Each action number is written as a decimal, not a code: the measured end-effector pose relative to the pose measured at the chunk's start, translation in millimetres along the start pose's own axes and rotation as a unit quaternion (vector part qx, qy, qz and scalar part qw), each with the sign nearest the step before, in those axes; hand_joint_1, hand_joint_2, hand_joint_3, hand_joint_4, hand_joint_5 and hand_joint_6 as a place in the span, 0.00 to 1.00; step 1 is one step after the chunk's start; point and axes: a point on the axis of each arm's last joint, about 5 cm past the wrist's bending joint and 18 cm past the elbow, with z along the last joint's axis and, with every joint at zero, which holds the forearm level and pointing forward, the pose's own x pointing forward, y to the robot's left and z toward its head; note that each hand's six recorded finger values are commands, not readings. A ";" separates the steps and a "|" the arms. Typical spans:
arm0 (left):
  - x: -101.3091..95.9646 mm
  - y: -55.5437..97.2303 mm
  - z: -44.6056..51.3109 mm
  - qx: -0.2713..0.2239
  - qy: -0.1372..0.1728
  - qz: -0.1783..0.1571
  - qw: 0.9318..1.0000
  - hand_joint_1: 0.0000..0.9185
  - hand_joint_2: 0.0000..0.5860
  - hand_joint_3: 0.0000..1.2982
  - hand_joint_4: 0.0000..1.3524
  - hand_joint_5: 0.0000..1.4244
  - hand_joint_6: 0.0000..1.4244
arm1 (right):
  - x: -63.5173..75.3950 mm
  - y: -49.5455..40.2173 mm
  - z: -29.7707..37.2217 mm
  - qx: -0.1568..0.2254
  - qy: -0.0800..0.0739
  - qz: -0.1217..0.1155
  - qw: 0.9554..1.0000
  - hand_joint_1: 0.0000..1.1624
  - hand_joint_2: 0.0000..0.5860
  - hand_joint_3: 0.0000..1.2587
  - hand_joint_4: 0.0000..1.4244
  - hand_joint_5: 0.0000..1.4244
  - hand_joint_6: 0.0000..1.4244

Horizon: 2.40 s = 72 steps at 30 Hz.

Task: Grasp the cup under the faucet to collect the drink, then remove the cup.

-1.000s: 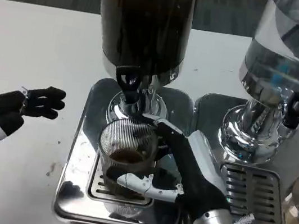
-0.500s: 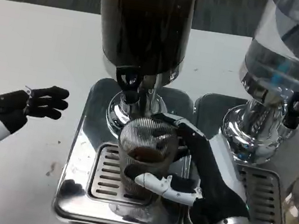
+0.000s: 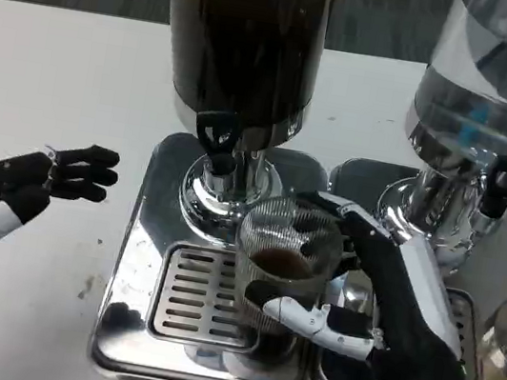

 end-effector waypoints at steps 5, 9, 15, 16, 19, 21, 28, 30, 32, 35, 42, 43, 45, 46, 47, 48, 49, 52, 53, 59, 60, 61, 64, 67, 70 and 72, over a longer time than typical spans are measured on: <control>-0.8 -0.8 1.7 0.014 -0.012 -0.002 1.000 0.00 0.25 0.17 0.15 0.18 0.15 | -4.5 -3.0 2.4 0.003 0.001 0.000 1.000 0.66 0.37 0.32 0.35 0.41 0.44; -3.4 -4.7 4.2 0.050 -0.024 -0.017 0.998 0.00 0.24 0.13 0.10 0.13 0.13 | -4.5 -6.3 6.4 0.004 -0.009 -0.002 1.000 0.66 0.37 0.32 0.35 0.42 0.44; -8.3 -13.7 6.1 0.100 -0.039 -0.040 0.993 0.00 0.22 0.10 0.06 0.09 0.11 | -8.4 -7.8 5.6 0.006 -0.002 -0.001 1.000 0.66 0.37 0.32 0.35 0.42 0.44; -8.6 -14.2 6.3 0.106 -0.042 -0.040 0.993 0.00 0.22 0.10 0.05 0.08 0.10 | -8.4 -8.1 6.1 0.007 -0.003 0.000 1.000 0.66 0.37 0.32 0.35 0.42 0.44; -10.9 -16.4 6.1 0.126 -0.047 -0.035 0.990 0.00 0.21 0.07 0.00 0.04 0.08 | -8.2 -9.3 7.9 0.008 -0.005 0.000 1.000 0.66 0.37 0.32 0.35 0.42 0.44; -14.0 -18.1 5.0 0.144 -0.042 -0.040 0.988 0.00 0.20 0.04 0.00 0.00 0.06 | -8.6 -9.8 9.1 0.008 -0.007 -0.001 1.000 0.66 0.37 0.32 0.35 0.42 0.44; -22.7 -16.1 5.4 0.195 -0.028 -0.054 0.979 0.00 0.19 0.00 0.00 0.00 0.00 | -9.5 -12.1 10.5 0.008 -0.009 0.001 1.000 0.66 0.39 0.33 0.35 0.42 0.44; -25.4 -14.1 6.5 0.221 -0.024 -0.066 0.973 0.00 0.18 0.00 0.00 0.00 0.00 | -9.4 -13.1 11.4 0.007 -0.012 0.000 1.000 0.66 0.39 0.33 0.35 0.42 0.44; -27.1 -12.8 7.9 0.245 -0.025 -0.082 0.966 0.00 0.18 0.00 0.00 0.00 0.00 | -9.3 -14.3 12.0 0.006 -0.014 -0.002 1.000 0.66 0.40 0.33 0.36 0.42 0.44; -28.2 -10.4 9.4 0.269 -0.025 -0.091 0.958 0.00 0.15 0.00 0.00 0.00 0.00 | -9.2 -15.1 12.4 0.006 -0.013 0.001 1.000 0.66 0.39 0.33 0.36 0.42 0.44; -27.1 -10.2 11.9 0.313 -0.027 -0.100 0.944 0.00 0.10 0.00 0.00 0.00 0.00 | -12.3 -16.5 11.2 0.010 -0.005 0.004 1.000 0.66 0.39 0.33 0.36 0.42 0.44; -27.0 -11.7 12.5 0.319 -0.030 -0.102 0.942 0.00 0.10 0.00 0.00 0.00 0.00 | -13.4 -17.5 11.8 0.014 -0.005 0.003 1.000 0.66 0.39 0.33 0.36 0.42 0.44; -27.4 -13.5 13.1 0.323 -0.033 -0.102 0.941 0.00 0.10 0.00 0.00 0.00 0.00 | -15.0 -19.6 14.4 0.014 -0.009 0.000 1.000 0.66 0.40 0.33 0.36 0.42 0.44; -27.3 -14.2 13.3 0.323 -0.035 -0.101 0.940 0.00 0.09 0.00 0.00 0.00 0.00 | -15.3 -20.4 15.4 0.015 -0.011 -0.001 1.000 0.66 0.40 0.33 0.36 0.42 0.44; -27.7 -15.0 13.5 0.322 -0.037 -0.099 0.941 0.00 0.09 0.00 0.00 0.00 0.00 | -16.2 -21.5 16.8 0.016 -0.013 -0.002 1.000 0.66 0.40 0.33 0.36 0.42 0.44; -29.1 -16.4 13.4 0.320 -0.038 -0.097 0.942 0.00 0.09 0.00 0.00 0.00 0.00 | -18.1 -22.8 18.6 0.018 -0.015 -0.003 1.000 0.66 0.40 0.33 0.36 0.42 0.44; -31.6 -18.6 12.8 0.315 -0.036 -0.096 0.944 0.00 0.09 0.00 0.00 0.00 0.00 | -21.2 -24.2 20.6 0.021 -0.017 -0.005 1.000 0.66 0.40 0.33 0.36 0.42 0.44; -35.4 -25.8 11.3 0.299 -0.035 -0.105 0.948 0.00 0.09 0.00 0.00 0.00 0.00 | -26.4 -26.1 21.3 0.020 -0.014 -0.004 1.000 0.66 0.40 0.33 0.36 0.42 0.44; -37.6 -28.8 11.4 0.292 -0.034 -0.109 0.949 0.00 0.09 0.00 0.00 0.00 0.00 | -28.9 -26.7 21.6 0.020 -0.012 0.000 1.000 0.66 0.40 0.33 0.36 0.42 0.44; -46.9 -38.2 16.3 0.261 -0.041 -0.102 0.959 0.00 0.09 0.00 0.00 0.00 0.00 | -40.1 -32.1 24.6 0.023 -0.009 0.016 1.000 0.66 0.40 0.34 0.36 0.43 0.46; -47.2 -38.4 17.1 0.260 -0.041 -0.100 0.960 0.00 0.09 0.00 0.00 0.00 0.00 | -40.8 -32.9 25.4 0.025 -0.011 0.017 0.999 0.66 0.40 0.34 0.36 0.43 0.46; -47.7 -38.7 18.4 0.257 -0.043 -0.097 0.961 0.00 0.09 0.00 0.00 0.00 0.00 | -42.7 -34.2 27.0 0.027 -0.013 0.017 0.999 0.66 0.40 0.34 0.36 0.43 0.46; -49.6 -39.2 21.8 0.253 -0.045 -0.092 0.962 0.00 0.09 0.00 0.00 0.00 0.00 | -45.7 -37.5 30.3 0.027 -0.018 0.017 0.999 0.66 0.40 0.34 0.36 0.43 0.46; -50.6 -39.2 23.6 0.248 -0.046 -0.086 0.964 0.00 0.09 0.00 0.00 0.00 0.00 | -50.0 -39.2 32.7 0.027 -0.018 0.020 0.999 0.66 0.40 0.34 0.36 0.43 0.46; -52.5 -39.0 25.8 0.245 -0.045 -0.088 0.965 0.00 0.09 0.00 0.00 0.00 0.00 | -54.9 -39.8 32.6 0.026 -0.009 0.032 0.999 0.66 0.40 0.34 0.36 0.43 0.46; -52.5 -39.3 26.1 0.243 -0.046 -0.088 0.965 0.00 0.09 0.00 0.00 0.00 0.00 | -55.0 -40.2 33.6 0.025 -0.011 0.034 0.999 0.66 0.40 0.34 0.36 0.43 0.46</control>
